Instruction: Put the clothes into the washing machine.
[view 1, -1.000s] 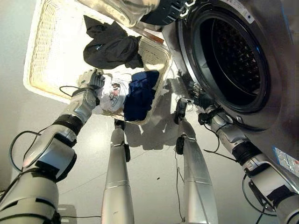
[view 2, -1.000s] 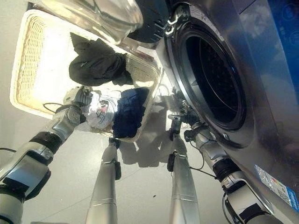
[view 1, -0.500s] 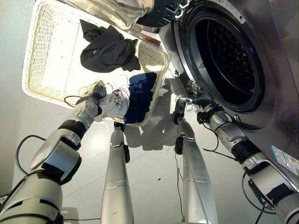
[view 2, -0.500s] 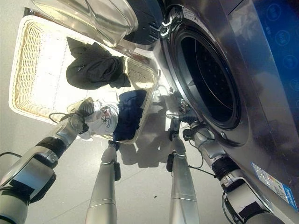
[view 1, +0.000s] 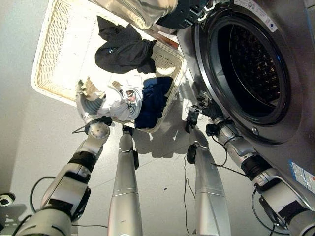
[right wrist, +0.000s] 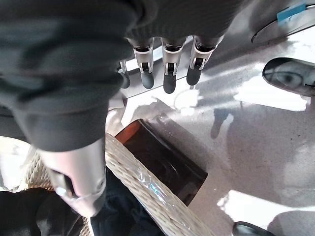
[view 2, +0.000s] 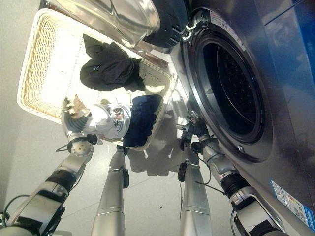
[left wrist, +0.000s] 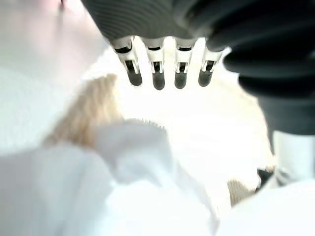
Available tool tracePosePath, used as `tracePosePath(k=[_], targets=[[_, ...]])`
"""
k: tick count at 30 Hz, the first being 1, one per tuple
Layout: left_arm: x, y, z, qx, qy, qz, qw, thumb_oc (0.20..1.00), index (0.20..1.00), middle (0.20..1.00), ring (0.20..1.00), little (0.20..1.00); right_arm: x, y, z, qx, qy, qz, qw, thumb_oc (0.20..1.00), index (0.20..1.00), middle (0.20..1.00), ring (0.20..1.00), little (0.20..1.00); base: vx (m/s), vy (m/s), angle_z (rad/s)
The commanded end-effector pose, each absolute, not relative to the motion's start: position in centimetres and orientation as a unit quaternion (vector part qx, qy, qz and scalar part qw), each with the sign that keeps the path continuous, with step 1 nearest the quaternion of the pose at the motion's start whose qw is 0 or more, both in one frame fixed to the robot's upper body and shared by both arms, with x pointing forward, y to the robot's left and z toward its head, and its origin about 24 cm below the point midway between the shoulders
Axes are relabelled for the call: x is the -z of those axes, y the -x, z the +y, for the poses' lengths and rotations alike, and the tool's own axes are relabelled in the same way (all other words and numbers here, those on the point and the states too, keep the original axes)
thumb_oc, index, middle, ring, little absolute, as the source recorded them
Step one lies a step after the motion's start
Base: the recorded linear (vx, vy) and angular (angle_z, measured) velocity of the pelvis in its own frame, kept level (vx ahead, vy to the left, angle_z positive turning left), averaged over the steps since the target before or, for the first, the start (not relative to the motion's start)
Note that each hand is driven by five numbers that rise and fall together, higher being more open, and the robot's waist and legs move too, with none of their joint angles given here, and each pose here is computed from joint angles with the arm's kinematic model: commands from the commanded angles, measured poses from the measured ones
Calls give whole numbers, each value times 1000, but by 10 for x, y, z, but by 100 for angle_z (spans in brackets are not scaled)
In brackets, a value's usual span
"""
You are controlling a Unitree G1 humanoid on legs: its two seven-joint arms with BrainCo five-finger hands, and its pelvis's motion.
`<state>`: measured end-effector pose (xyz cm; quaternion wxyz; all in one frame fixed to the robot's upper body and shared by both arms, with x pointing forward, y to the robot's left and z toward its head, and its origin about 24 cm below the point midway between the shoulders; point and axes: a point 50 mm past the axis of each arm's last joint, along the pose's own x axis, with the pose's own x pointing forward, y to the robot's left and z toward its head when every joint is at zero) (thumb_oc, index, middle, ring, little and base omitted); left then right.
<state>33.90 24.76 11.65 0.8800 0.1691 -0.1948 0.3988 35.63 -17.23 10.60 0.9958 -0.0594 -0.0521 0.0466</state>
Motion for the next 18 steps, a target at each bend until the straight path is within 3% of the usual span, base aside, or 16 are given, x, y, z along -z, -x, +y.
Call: tracePosePath(k=[1,9,18], targets=[[-141,-329,246,-414,-168,-298,844,1000,1000,1000,1000,1000,-113,-345,-168,-53,51,-87,994,1000,1000,1000,1000,1000,-1,-21,3],[-150,-317,228,-367,-203,-375,827,1000,1000,1000,1000,1000,-110,-339,-175,-46,47,-85,994,1000,1000,1000,1000,1000,0,-3,0],[-168,-317,200,-221,-314,-455,803,1000,1000,1000,1000,1000,-111,-337,-185,-47,52,-82,994,1000,1000,1000,1000,1000,3,-1,1]])
